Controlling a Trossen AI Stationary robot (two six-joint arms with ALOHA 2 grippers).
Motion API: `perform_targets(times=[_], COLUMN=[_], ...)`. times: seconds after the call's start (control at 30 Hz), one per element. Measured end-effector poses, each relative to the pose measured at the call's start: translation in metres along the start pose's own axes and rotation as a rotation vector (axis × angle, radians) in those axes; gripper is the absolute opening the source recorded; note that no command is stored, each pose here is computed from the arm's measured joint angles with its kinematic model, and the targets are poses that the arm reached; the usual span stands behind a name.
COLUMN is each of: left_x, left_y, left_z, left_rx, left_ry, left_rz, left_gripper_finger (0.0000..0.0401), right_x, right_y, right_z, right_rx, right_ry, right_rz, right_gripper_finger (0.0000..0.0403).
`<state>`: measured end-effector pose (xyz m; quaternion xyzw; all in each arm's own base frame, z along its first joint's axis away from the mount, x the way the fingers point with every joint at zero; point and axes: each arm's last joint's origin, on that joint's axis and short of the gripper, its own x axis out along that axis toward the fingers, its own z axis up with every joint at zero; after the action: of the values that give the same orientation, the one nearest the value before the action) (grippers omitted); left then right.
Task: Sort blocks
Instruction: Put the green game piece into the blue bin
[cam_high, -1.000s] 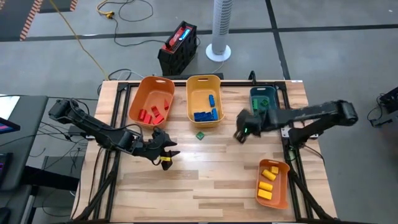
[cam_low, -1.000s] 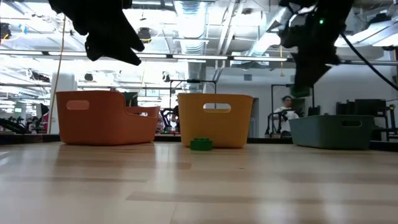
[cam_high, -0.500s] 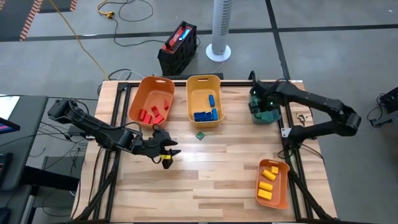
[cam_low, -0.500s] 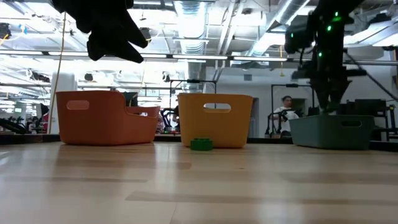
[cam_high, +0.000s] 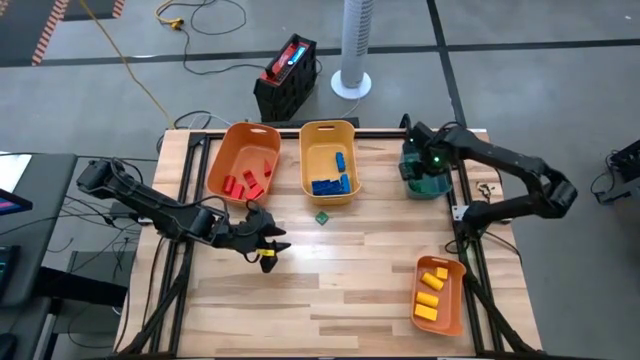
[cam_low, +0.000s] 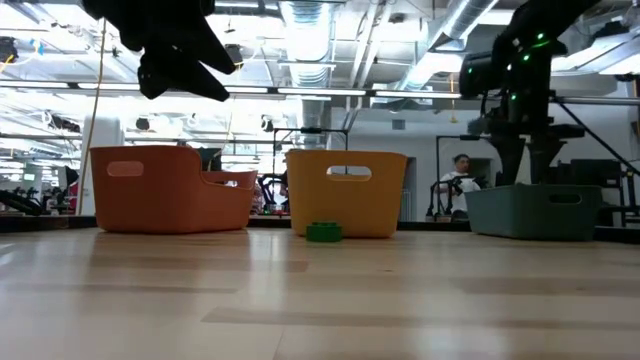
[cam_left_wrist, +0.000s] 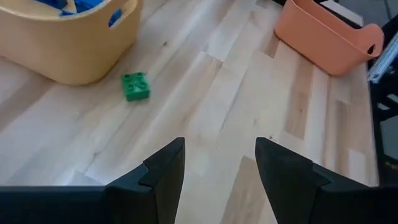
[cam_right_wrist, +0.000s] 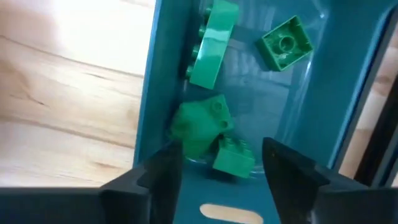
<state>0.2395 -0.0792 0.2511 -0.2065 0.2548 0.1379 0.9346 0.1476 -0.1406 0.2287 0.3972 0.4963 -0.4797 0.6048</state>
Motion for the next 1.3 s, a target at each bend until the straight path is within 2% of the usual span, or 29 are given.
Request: perform_targets(times=[0.23, 0.33, 0.47, 0.6, 0.7, 0.8, 0.9, 1.0, 1.17, 1.3], left_x=[0.016, 0.028, 0.051, 0.083, 0.114, 0.143, 0.164, 0.173, 0.177, 0.182], left_y=[-0.001, -0.009, -0.025, -0.035, -0.032, -0.022, -0.014, -0.011, -0.007, 0.005], left_z=[-0.008, -0.014, -0.018, -0.024, -0.027, -0.027, -0.028, -0.021, -0.008, -0.007], left_rx=[-0.081, -0.102, -0.017, 0.007, -0.055, -0.153, -0.184, -0.207, -0.107, -0.060], left_ry=[0.058, 0.021, -0.052, -0.076, -0.109, -0.105, -0.095, -0.102, -0.122, -0.119], left_rz=[0.006, 0.021, 0.127, 0.234, 0.342, 0.401, 0.442, 0.453, 0.478, 0.525], left_gripper_finger=[0.0190, 0.0190, 0.0190, 0.0190, 0.0190, 0.0196, 0.0217, 0.0252, 0.0316, 0.0349], right_x=[-0.039, -0.065, -0.091, -0.103, -0.106, -0.109, -0.111, -0.110, -0.109, -0.109], right_y=[0.005, 0.010, 0.017, 0.021, 0.026, 0.035, 0.044, 0.049, 0.053, 0.053], right_z=[-0.026, -0.045, -0.074, -0.098, -0.112, -0.123, -0.131, -0.138, -0.143, -0.142], right_rx=[-0.024, -0.014, 0.000, -0.012, -0.050, -0.085, -0.125, -0.143, -0.156, -0.150], right_ry=[-0.161, -0.274, -0.391, -0.447, -0.459, -0.483, -0.493, -0.476, -0.466, -0.473], right_rz=[0.137, 0.263, 0.449, 0.519, 0.554, 0.600, 0.633, 0.642, 0.645, 0.655], right_gripper_finger=[0.0245, 0.0244, 0.0244, 0.0244, 0.0244, 0.0244, 0.0244, 0.0244, 0.0244, 0.0244])
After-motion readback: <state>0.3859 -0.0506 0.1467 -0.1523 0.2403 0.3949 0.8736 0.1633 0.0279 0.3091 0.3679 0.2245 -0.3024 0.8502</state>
